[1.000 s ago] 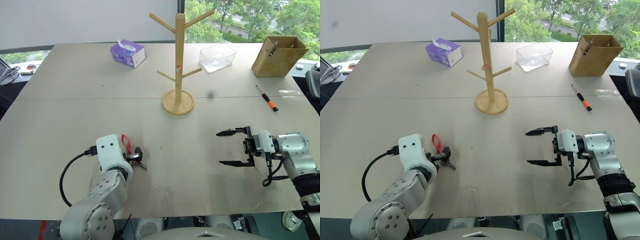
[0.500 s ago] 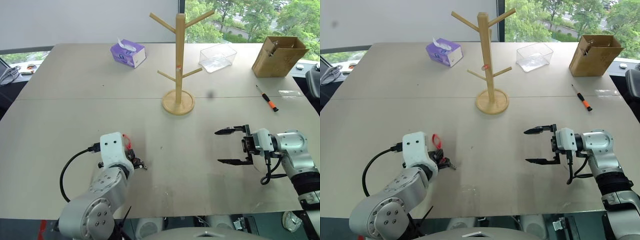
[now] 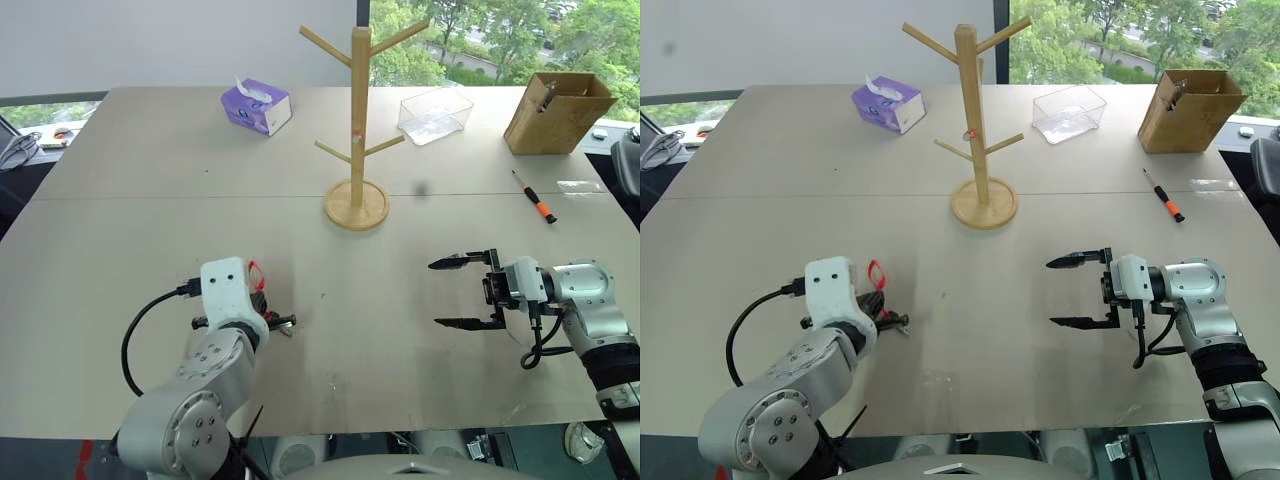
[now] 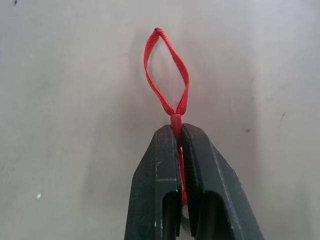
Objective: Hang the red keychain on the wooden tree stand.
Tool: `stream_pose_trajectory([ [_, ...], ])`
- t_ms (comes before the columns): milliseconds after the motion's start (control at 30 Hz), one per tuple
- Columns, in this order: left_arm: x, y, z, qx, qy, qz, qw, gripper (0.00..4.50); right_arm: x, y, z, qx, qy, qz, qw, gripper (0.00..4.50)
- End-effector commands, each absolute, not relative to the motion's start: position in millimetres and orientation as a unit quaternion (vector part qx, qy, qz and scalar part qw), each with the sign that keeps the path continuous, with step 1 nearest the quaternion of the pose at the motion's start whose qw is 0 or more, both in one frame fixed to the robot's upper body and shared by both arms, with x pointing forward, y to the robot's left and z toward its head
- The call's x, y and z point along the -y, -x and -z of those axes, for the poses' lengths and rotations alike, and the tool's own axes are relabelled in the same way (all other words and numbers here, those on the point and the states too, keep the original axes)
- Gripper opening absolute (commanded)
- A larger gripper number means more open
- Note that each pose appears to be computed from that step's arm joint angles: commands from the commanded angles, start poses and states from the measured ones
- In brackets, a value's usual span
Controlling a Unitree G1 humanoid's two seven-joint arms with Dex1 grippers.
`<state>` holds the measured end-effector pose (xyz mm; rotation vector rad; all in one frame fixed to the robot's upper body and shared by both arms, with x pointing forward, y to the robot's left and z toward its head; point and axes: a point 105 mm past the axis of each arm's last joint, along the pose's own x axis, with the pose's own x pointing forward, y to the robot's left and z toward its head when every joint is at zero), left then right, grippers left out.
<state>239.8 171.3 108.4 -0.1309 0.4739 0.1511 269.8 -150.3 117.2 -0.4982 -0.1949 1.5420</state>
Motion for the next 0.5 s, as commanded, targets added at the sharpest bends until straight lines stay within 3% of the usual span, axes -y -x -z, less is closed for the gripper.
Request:
stream_pose_trajectory([
  [33, -172.2, -246.8, -148.4, -0.099, 0.057, -0.033, 0.993, 0.04, 155.4, -264.7, -144.9, 0.108, 0.206, -0.689, 0.686, 4.50],
  [267, -139.5, -243.3, -211.9, 0.112, -0.021, 0.134, 0.984, 0.04, 152.8, -263.7, -219.6, 0.135, 0.116, -0.653, 0.737, 4.50],
  [333, -128.0, -250.2, -226.1, 0.168, -0.029, 0.186, 0.968, 0.04, 148.6, -264.6, -255.3, 0.146, 0.089, -0.639, 0.750, 4.50],
  [500, -108.7, -263.4, -236.6, 0.233, -0.041, 0.242, 0.941, 0.04, 141.2, -261.3, -295.2, 0.147, 0.068, -0.630, 0.759, 4.50],
])
